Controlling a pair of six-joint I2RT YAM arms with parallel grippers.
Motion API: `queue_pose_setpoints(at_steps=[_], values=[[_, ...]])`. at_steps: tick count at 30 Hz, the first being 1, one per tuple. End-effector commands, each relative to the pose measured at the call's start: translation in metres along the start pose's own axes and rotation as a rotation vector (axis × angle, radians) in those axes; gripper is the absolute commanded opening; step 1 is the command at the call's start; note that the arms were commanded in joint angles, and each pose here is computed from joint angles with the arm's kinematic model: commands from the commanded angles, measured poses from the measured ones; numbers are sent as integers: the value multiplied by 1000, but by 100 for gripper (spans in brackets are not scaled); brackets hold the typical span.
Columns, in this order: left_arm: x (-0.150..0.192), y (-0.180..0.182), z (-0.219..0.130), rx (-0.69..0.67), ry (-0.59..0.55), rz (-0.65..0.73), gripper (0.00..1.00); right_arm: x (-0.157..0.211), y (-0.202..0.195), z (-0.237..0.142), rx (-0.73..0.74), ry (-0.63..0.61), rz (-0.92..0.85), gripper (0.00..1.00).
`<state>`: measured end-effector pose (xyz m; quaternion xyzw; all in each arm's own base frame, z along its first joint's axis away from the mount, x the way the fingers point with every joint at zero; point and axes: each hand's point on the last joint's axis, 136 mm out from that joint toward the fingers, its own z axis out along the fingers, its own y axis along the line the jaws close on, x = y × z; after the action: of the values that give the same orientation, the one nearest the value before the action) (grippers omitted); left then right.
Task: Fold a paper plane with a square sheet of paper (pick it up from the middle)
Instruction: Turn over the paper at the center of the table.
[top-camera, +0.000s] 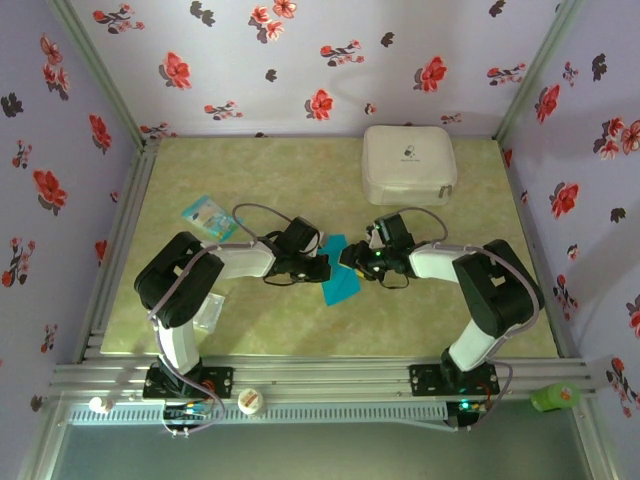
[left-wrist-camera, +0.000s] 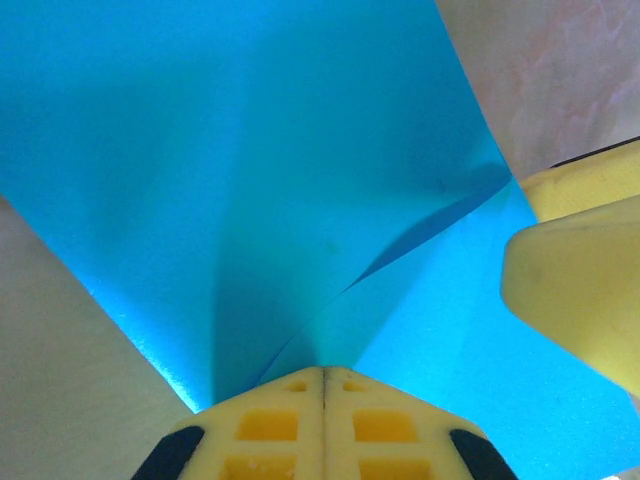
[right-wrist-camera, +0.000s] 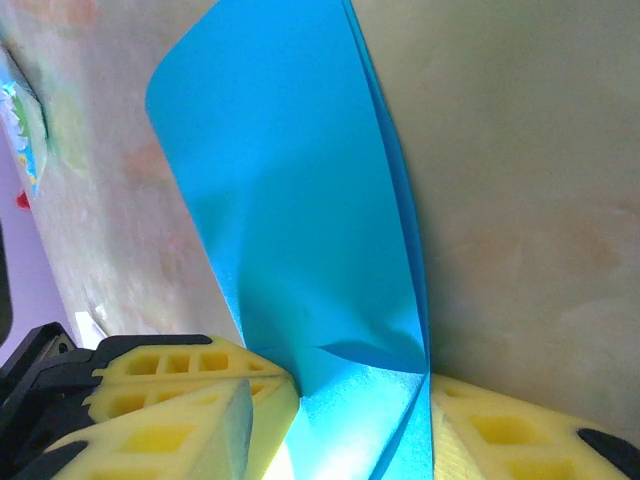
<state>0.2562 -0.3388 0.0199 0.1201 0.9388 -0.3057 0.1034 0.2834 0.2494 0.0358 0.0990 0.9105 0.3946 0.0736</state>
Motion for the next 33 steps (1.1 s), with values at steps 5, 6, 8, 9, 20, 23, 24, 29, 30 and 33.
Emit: queue_pose_setpoints(at_steps=[5, 6, 8, 9, 20, 23, 24, 29, 30, 33], values=[[10, 5, 2, -16, 23, -4, 0, -5, 2, -1, -40, -14, 0, 45], [10, 5, 2, -15, 23, -3, 0, -6, 3, -1, -45, -14, 0, 45], [10, 5, 1, -15, 23, -3, 0, -7, 4, -1, -58, -20, 1, 44], [10, 5, 1, -14, 21, -3, 0, -8, 3, -2, -57, -25, 4, 44], [8, 2, -1, -6, 11, -5, 0, -12, -3, 5, -79, -23, 21, 27], [6, -2, -4, 6, 0, -5, 0, -12, -4, 6, -83, -27, 21, 22], [4, -4, -6, 12, -7, -4, 0, -12, -4, 5, -85, -30, 21, 19], [-5, -18, -19, 49, -46, 5, 5, -16, 2, -3, -97, -64, -4, 5], [-10, -23, -25, 59, -66, 8, 8, -16, 4, -6, -96, -69, -13, 4], [-23, -31, -48, 66, -161, 17, 15, -18, 10, -17, -79, -93, -46, 0]])
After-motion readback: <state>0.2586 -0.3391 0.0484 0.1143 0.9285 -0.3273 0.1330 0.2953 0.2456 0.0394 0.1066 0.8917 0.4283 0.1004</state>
